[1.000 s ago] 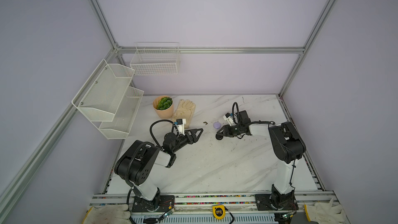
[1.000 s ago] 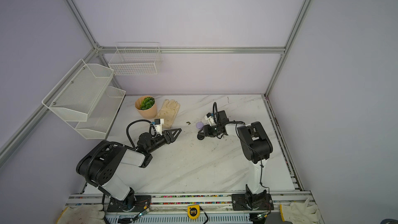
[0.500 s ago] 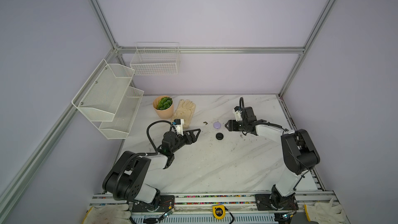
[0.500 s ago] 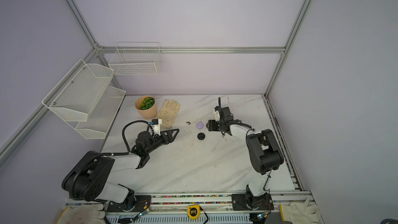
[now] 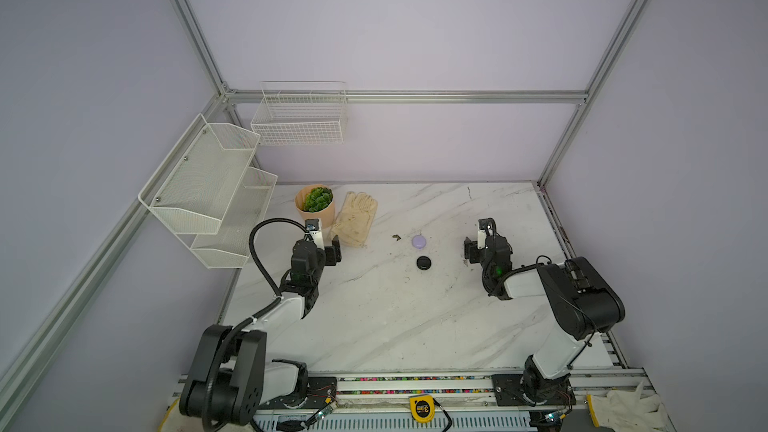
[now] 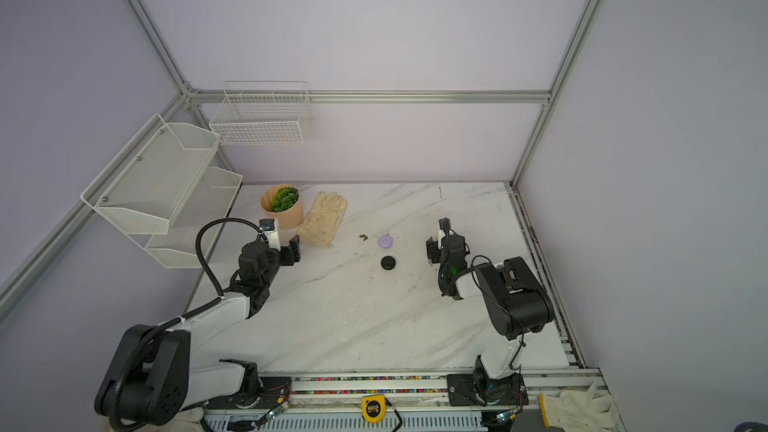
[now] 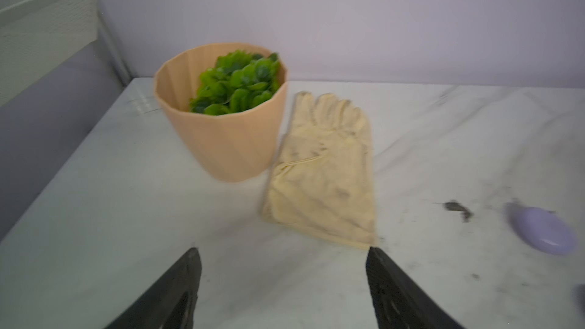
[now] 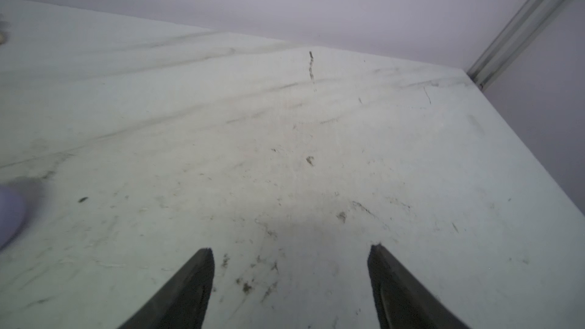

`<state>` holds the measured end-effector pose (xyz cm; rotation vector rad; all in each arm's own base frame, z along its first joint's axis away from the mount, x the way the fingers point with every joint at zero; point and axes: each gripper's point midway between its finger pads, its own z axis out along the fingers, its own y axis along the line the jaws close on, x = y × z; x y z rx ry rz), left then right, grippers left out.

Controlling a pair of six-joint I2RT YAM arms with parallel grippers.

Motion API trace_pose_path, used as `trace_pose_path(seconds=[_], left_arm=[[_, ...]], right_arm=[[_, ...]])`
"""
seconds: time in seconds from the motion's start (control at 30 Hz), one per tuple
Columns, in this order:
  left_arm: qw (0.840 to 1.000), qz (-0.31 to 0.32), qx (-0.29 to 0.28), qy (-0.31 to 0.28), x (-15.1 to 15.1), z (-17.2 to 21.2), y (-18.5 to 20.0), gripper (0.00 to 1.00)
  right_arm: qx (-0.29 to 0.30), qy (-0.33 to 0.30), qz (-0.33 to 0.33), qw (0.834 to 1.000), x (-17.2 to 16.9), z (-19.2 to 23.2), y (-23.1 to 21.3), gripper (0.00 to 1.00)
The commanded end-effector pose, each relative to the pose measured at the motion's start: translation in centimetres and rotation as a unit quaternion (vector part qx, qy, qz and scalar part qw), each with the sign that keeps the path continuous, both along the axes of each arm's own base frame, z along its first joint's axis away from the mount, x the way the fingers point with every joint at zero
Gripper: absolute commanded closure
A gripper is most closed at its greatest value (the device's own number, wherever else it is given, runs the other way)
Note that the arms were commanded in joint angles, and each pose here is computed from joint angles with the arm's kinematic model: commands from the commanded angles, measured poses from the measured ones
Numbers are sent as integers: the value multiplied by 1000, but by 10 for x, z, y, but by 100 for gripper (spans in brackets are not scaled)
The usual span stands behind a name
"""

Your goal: Insert the wireless bluetooth earbuds into the charging case

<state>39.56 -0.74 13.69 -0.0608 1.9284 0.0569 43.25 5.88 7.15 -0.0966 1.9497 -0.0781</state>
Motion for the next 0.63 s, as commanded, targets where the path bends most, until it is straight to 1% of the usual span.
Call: trace_pose_path(seconds=[0.0, 0.03, 0.07, 0.1, 0.13, 0.17, 0.2, 0.23, 0.3, 0.4, 0.6], left_arm=[[999, 3, 50, -19, 11, -10, 18, 20], [999, -5, 42, -22, 12, -17, 19, 21], [999, 8, 40, -23, 10, -26, 23, 21], [998, 25, 37, -36, 9, -27, 30, 19], [999, 26, 33, -34, 9, -28, 31, 14], [999, 28, 27, -34, 11, -28, 33, 10], [999, 30, 22, -37, 10, -28, 36, 3], [998, 29, 25, -42, 11, -27, 36, 0], [998, 29, 26, -46, 10, -28, 37, 0], [998, 29, 25, -45, 10, -28, 36, 0], [998, 27, 25, -48, 9, -26, 36, 0]], right_arm=[[72, -162, -22, 984, 5, 63, -43, 26], [74, -177, -10, 981, 3, 67, -40, 27], [60, -151, -7, 987, 6, 62, -39, 6], [61, -155, -4, 986, 6, 62, -38, 3], [65, -182, -21, 981, 2, 69, -43, 3], [56, -171, -34, 983, 0, 67, -43, 3], [54, -162, -35, 985, 2, 65, -41, 3], [60, -170, -37, 983, 5, 64, -41, 3], [57, -153, -51, 985, 7, 61, -46, 3], [59, -141, -39, 988, 14, 57, -43, 3], [63, -143, -35, 987, 13, 57, -42, 3]])
